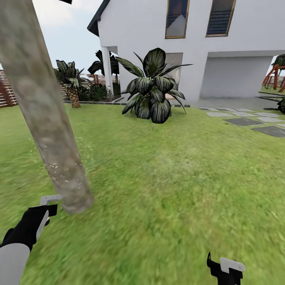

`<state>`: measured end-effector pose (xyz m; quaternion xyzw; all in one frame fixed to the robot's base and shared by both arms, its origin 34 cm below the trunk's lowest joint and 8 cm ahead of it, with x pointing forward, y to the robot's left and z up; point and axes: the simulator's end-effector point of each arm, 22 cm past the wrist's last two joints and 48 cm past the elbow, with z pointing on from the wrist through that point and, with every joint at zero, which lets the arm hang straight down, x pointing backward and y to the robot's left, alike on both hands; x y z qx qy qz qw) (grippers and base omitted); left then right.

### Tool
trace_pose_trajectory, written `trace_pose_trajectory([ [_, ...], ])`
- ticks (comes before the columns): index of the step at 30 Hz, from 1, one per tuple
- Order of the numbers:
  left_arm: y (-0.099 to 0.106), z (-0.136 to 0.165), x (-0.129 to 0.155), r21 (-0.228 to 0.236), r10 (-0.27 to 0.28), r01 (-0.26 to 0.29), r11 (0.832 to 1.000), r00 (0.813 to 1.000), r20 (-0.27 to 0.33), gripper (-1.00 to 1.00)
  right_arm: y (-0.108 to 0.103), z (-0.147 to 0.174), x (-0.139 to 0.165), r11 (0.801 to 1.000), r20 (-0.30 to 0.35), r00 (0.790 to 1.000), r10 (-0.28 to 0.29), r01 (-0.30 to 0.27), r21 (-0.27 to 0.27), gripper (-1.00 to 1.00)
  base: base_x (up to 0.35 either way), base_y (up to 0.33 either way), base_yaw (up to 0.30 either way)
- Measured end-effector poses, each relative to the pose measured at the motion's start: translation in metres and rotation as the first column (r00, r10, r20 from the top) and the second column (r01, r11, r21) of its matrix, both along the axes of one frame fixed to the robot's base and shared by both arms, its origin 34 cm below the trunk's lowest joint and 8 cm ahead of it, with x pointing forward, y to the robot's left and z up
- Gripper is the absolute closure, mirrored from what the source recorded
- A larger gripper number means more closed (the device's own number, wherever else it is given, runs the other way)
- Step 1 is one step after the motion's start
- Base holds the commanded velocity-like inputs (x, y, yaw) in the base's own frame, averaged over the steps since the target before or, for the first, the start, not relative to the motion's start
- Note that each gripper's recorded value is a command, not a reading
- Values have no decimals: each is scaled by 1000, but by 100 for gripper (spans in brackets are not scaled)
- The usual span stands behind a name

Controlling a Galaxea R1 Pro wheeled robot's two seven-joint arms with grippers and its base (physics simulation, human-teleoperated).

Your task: In the garden, pick up the pesticide atomizer on the floor and spray pesticide onto both trees until each tree trunk is fully covered.

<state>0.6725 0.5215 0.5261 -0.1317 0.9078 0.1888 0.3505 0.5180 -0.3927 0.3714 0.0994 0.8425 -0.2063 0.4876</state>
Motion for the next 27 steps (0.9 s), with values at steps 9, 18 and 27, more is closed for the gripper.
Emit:
trace_pose_trajectory([
  [9,-2,-1,0,-3,-1,1,1000,1000,0,100,-2,0,0,1000,0,1000,-1,1,-3,-100,106,-243,1],
  [18,-5,-5,-1,-8,-3,3,1000,1000,-8,100,0,0,0,1000,0,1000,-1,1,0,-100,47,-264,229],
  [27,-5,-5,-1,-9,-4,4,1000,1000,-8,100,0,0,0,1000,1,1000,0,0,-1,-100,216,-206,49],
])
